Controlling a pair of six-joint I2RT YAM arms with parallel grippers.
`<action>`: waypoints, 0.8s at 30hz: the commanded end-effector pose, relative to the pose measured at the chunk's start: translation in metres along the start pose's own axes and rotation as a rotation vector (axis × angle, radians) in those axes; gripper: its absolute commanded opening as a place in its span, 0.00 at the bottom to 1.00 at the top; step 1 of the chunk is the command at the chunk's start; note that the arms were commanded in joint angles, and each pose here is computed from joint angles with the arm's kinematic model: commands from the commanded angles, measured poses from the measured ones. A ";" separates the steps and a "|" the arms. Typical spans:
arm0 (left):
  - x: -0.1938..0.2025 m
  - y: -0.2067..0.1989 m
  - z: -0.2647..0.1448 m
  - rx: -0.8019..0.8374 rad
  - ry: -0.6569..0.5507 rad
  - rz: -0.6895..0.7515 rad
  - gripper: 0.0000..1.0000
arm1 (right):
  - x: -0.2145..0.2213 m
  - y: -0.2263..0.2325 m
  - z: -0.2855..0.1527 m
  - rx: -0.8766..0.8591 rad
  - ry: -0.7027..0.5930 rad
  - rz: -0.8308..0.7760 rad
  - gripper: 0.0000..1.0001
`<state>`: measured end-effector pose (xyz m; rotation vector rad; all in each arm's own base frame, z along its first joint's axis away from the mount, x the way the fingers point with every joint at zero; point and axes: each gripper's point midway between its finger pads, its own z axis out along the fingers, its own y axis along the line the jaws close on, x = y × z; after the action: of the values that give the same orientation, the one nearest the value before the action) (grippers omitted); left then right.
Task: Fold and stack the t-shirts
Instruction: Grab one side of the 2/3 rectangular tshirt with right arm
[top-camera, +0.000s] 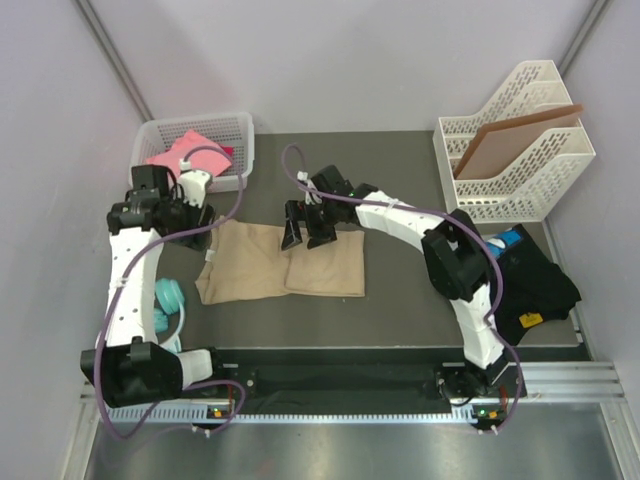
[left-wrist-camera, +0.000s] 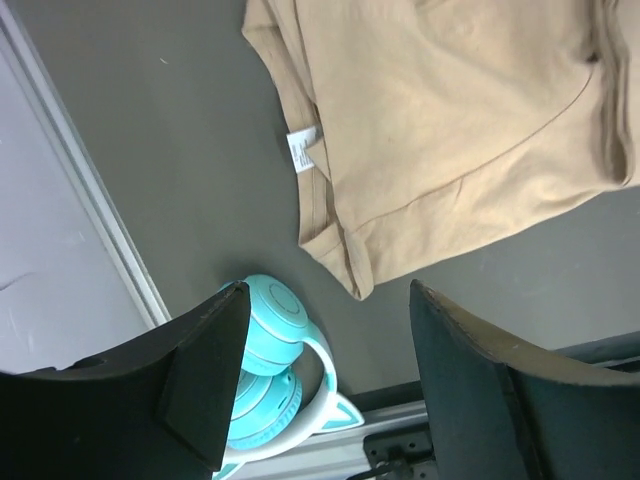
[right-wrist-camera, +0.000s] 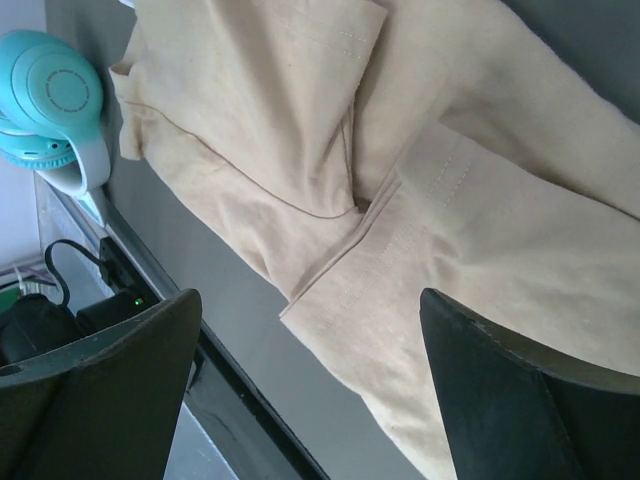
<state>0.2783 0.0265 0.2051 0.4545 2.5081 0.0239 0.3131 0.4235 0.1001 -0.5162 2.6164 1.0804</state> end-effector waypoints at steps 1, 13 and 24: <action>-0.013 -0.004 -0.016 0.082 -0.076 -0.089 0.70 | -0.020 0.006 0.000 -0.069 -0.041 -0.007 0.89; 0.018 0.003 -0.016 0.082 -0.020 -0.113 0.70 | -0.035 0.002 0.033 -0.206 0.006 0.010 0.87; 0.036 -0.005 -0.019 0.091 -0.002 -0.099 0.70 | -0.039 0.021 0.012 -0.289 0.018 -0.063 0.90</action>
<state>0.2461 0.0388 0.2015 0.3429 2.5418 -0.1050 0.3392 0.4557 0.0689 -0.5439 2.6039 1.4218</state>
